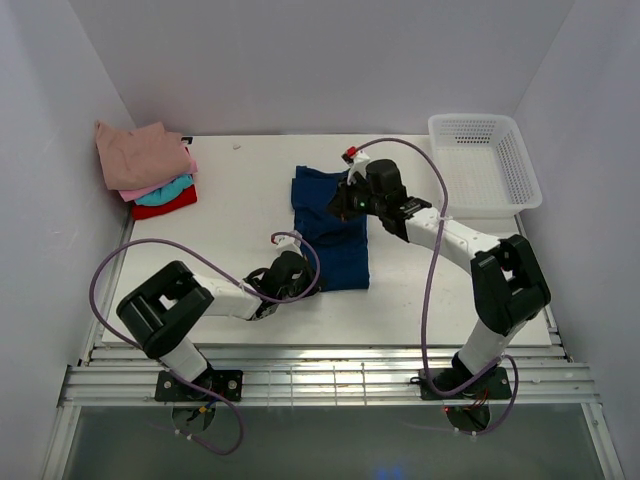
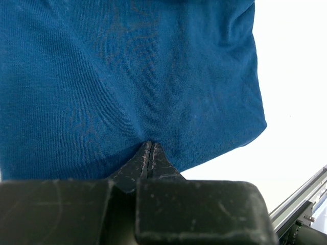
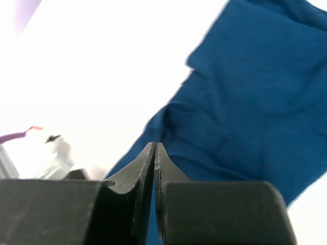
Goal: Fold and stack the t-shirts
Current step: Fold the tshirt
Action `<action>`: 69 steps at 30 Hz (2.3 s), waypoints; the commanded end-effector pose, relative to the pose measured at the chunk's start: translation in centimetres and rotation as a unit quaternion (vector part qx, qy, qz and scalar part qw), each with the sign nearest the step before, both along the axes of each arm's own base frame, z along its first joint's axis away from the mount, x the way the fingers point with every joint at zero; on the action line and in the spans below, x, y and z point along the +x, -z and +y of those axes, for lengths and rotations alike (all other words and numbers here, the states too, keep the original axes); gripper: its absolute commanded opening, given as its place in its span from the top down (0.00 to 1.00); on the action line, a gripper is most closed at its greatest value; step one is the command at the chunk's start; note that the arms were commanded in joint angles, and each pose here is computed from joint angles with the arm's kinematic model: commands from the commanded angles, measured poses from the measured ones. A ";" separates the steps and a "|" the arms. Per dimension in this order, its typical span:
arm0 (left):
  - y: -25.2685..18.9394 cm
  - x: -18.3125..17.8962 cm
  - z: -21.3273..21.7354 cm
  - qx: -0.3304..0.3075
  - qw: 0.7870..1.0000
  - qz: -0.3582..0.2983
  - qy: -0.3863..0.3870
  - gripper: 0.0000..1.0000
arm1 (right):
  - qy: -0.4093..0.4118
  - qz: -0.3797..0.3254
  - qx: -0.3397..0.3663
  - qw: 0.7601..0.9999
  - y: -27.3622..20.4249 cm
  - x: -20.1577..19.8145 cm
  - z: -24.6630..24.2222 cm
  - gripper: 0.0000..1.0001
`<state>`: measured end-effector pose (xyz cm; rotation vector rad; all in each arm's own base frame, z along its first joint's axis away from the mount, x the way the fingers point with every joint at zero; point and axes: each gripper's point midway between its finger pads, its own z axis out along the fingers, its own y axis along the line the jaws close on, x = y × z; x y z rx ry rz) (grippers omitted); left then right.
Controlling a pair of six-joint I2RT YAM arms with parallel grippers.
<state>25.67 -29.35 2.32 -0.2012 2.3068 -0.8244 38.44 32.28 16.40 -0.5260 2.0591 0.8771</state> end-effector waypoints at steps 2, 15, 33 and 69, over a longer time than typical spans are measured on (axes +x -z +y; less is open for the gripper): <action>2.6 -2.4 2.4 0.065 0.997 0.039 0.011 1.00 | -0.034 0.018 -0.013 0.999 2.6 -4.2 0.8 0.92; 1.8 -2.5 2.6 0.062 0.998 0.029 0.006 1.00 | -0.046 0.075 -0.024 0.996 8.3 -7.3 1.4 0.92; 2.3 -4.9 3.7 0.062 0.997 0.043 0.007 1.00 | -0.039 0.098 -0.044 0.993 11.8 -4.9 3.0 0.92; -11.6 0.7 3.8 0.144 0.978 -0.140 -0.052 0.02 | 0.055 0.034 -0.113 0.992 4.1 -9.5 -5.3 0.38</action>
